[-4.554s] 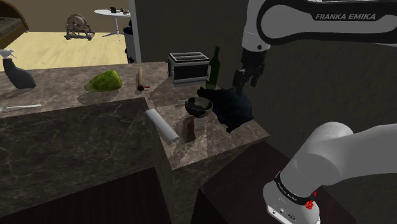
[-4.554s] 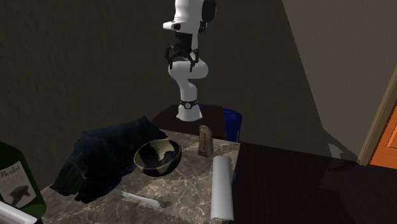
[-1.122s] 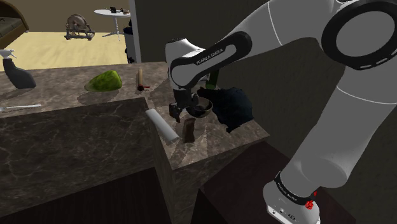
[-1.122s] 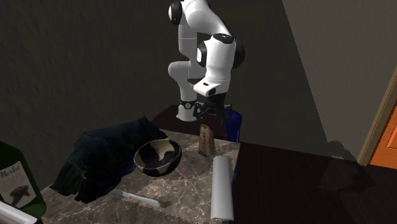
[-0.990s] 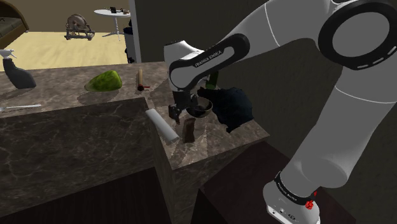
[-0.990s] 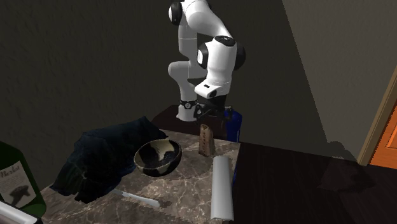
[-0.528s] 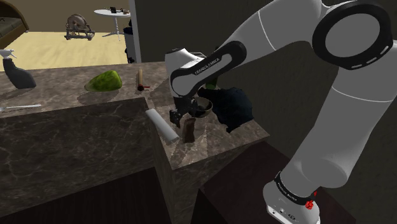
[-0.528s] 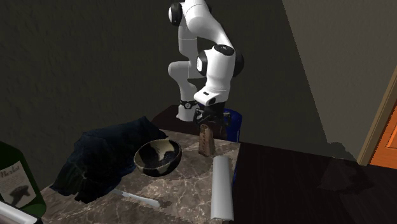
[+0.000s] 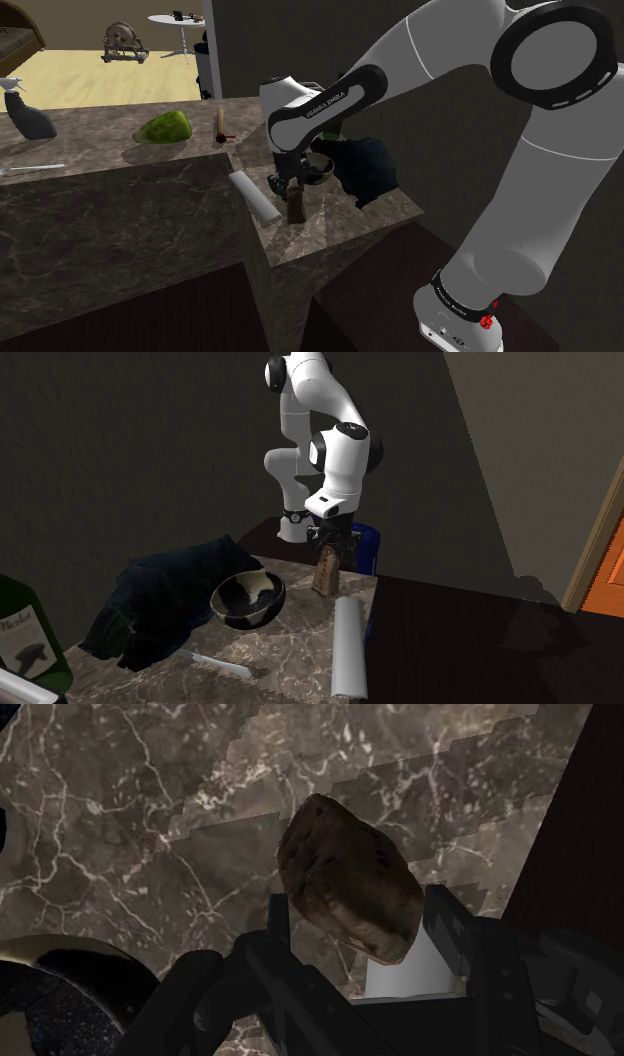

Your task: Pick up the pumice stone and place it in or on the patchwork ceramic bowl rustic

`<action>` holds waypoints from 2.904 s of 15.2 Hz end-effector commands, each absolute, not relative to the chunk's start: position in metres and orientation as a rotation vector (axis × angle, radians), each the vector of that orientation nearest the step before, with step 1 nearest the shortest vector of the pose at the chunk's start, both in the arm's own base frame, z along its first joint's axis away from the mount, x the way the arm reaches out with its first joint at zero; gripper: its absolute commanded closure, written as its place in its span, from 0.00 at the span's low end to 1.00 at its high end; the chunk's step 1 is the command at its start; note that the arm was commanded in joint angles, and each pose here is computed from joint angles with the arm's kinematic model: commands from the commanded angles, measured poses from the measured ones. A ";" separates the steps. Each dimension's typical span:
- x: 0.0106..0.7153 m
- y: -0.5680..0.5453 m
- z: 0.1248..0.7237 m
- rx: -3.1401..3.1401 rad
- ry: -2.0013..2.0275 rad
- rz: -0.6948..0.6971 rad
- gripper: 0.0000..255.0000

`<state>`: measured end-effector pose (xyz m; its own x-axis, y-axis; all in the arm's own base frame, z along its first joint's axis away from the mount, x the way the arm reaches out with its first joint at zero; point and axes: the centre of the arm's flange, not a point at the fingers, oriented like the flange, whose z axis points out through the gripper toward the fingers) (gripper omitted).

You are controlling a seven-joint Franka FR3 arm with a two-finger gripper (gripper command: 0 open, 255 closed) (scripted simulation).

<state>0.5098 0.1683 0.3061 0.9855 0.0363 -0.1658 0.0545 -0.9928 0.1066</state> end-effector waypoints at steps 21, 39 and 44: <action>0.510 0.169 0.380 3.019 0.070 -0.250 1.00; 0.510 0.169 0.475 3.019 0.070 -0.250 1.00; 0.537 0.125 0.487 3.019 0.070 -0.250 1.00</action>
